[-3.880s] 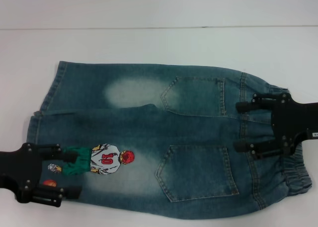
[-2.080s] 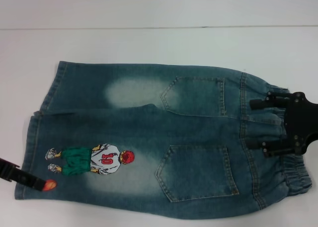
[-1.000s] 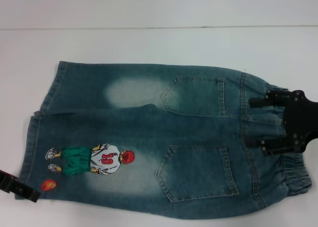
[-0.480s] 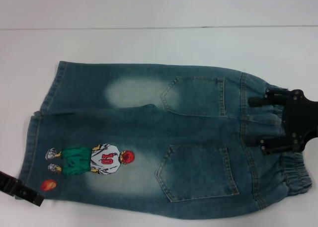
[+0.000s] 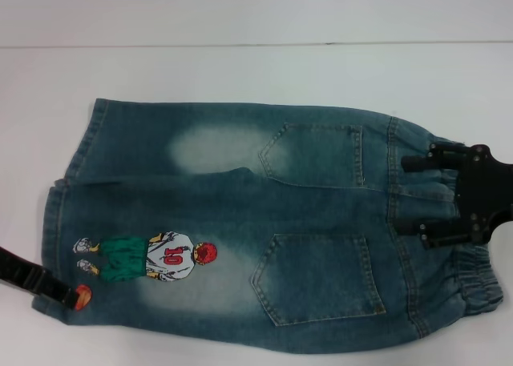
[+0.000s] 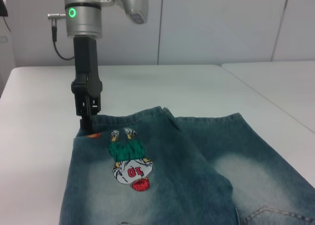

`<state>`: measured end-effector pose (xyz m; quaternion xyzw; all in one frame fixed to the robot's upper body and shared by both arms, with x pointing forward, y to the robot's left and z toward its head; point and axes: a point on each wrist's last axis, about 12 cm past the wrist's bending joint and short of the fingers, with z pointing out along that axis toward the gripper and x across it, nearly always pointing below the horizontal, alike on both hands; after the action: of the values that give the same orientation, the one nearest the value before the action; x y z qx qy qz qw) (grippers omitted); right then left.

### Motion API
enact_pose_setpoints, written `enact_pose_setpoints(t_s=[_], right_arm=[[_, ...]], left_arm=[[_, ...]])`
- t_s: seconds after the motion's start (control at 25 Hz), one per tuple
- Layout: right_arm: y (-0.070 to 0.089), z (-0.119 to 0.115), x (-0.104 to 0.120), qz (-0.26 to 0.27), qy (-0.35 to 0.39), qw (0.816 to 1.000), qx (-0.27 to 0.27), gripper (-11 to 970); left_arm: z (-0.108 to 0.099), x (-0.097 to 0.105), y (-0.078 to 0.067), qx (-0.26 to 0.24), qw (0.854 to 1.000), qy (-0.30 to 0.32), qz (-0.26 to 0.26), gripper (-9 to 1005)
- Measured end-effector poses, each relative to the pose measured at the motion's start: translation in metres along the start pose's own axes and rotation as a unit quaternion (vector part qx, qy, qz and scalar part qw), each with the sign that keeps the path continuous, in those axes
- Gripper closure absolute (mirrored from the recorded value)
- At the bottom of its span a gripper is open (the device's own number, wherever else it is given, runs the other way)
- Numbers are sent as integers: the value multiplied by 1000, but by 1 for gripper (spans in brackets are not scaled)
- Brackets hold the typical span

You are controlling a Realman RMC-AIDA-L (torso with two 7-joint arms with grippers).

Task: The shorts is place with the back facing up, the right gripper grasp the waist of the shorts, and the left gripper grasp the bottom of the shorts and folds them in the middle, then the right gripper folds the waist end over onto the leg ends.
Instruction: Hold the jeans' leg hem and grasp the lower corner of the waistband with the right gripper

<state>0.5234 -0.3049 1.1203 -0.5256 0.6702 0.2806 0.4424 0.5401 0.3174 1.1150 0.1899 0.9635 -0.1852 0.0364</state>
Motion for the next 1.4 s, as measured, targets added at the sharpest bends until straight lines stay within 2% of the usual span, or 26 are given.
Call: enact_pose_setpoints(t_s=[0.08,0.52,0.72,0.88,0.96,1.08,1.24,1.4], right_arm=[[0,0,1,1,1,1000,0,48],[1,-3,4,12,-2,1000,7,49],[1,-7,7,38,-5,999,18,49],[-4,-22,6,78,34,996,41,49],[-7,-33,1,99,78,991,54,50],[-9,-48,-10,128,150,979,47,50],[-11,-60,-23,163,234,958,21,52],[-16,-58,-25,201,329,923,16,62]], left_arm=[[0,-1,-1,0,1000,2,-1,471],[1,-1,-3,2,1000,6,1,692],[1,-3,-4,5,1000,4,5,922],[0,-6,-6,5,1000,3,13,938],[0,-7,-6,4,1000,3,18,946],[-1,-8,-6,2,1000,1,19,945],[-4,-9,-5,0,1000,1,23,943],[-4,-10,-7,1,999,9,31,941]])
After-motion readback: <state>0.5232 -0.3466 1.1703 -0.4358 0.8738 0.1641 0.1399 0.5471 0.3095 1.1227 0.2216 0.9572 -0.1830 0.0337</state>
